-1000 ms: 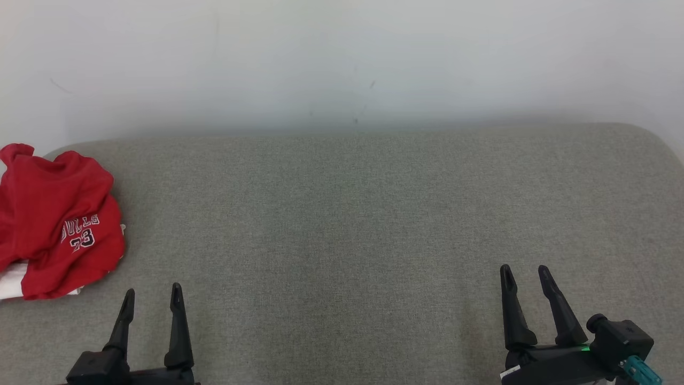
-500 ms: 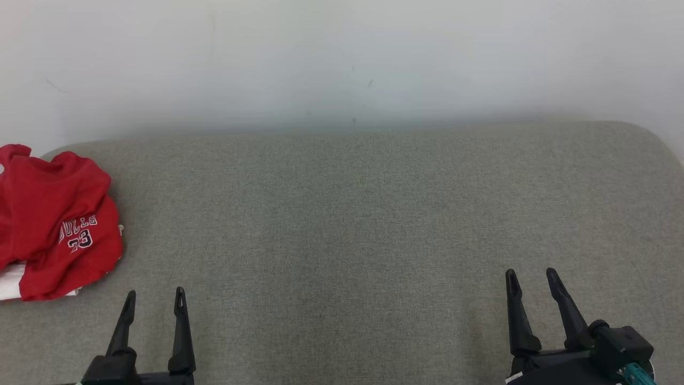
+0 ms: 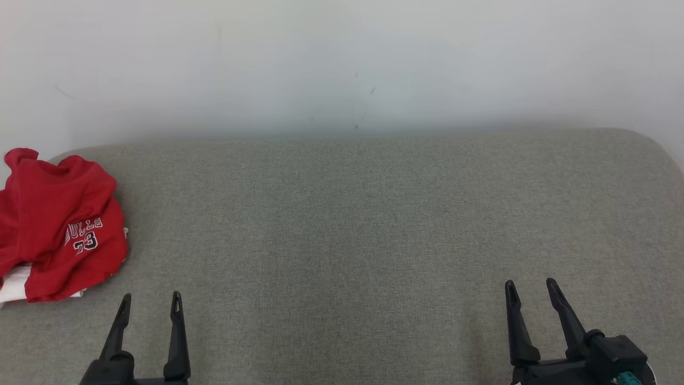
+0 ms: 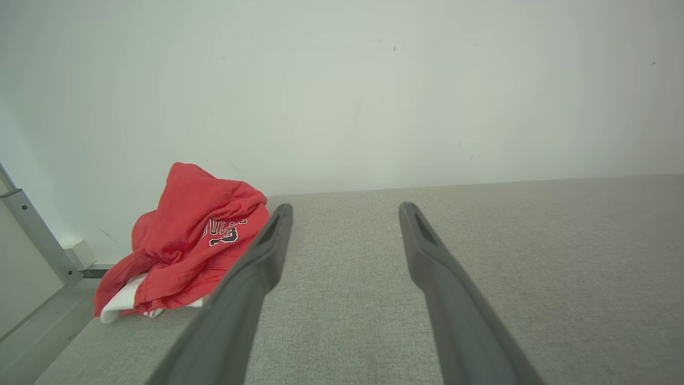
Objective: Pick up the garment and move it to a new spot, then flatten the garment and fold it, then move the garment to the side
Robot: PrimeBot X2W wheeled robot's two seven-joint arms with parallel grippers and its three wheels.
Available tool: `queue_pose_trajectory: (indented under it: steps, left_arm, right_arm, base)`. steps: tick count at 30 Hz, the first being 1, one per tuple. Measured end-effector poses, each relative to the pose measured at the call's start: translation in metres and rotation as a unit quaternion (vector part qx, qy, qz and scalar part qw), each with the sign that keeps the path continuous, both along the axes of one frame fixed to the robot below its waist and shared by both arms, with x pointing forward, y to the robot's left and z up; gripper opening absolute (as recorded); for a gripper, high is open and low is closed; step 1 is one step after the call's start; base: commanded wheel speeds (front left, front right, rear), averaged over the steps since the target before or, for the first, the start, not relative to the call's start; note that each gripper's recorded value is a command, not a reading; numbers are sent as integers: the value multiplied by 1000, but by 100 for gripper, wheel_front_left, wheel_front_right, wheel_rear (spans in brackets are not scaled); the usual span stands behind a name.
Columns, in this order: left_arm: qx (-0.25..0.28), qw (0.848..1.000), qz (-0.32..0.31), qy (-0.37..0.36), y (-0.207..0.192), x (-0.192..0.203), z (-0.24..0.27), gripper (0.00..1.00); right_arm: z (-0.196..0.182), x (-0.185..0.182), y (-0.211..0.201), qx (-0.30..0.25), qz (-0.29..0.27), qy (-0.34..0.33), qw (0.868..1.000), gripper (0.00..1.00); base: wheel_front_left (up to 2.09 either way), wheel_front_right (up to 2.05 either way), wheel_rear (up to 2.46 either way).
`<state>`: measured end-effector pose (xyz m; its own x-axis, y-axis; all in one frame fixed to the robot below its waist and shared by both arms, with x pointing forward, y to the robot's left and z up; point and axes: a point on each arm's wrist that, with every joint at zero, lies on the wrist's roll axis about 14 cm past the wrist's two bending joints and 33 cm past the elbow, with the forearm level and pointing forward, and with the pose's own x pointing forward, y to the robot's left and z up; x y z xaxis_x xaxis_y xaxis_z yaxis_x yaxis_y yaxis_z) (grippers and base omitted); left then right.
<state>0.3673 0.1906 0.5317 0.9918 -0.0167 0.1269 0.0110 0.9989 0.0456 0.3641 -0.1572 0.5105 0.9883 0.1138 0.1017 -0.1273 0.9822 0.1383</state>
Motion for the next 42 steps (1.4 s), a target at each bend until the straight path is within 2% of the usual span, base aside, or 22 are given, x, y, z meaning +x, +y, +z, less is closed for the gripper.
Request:
queue_pose_trajectory:
  steps: [28, 42]
  left_arm:
    - [-22, 999, 21, 19, 12, -8, -6, 100]
    - [-23, 993, 114, 26, 67, -44, -10, 100]
  right_arm:
    - [-4, 3, 9, 8, 13, 9, 1000, 100]
    - [-9, 19, 58, 13, 85, 20, 996, 100]
  base:
    - [0, 0, 0]
    - [0, 0, 0]
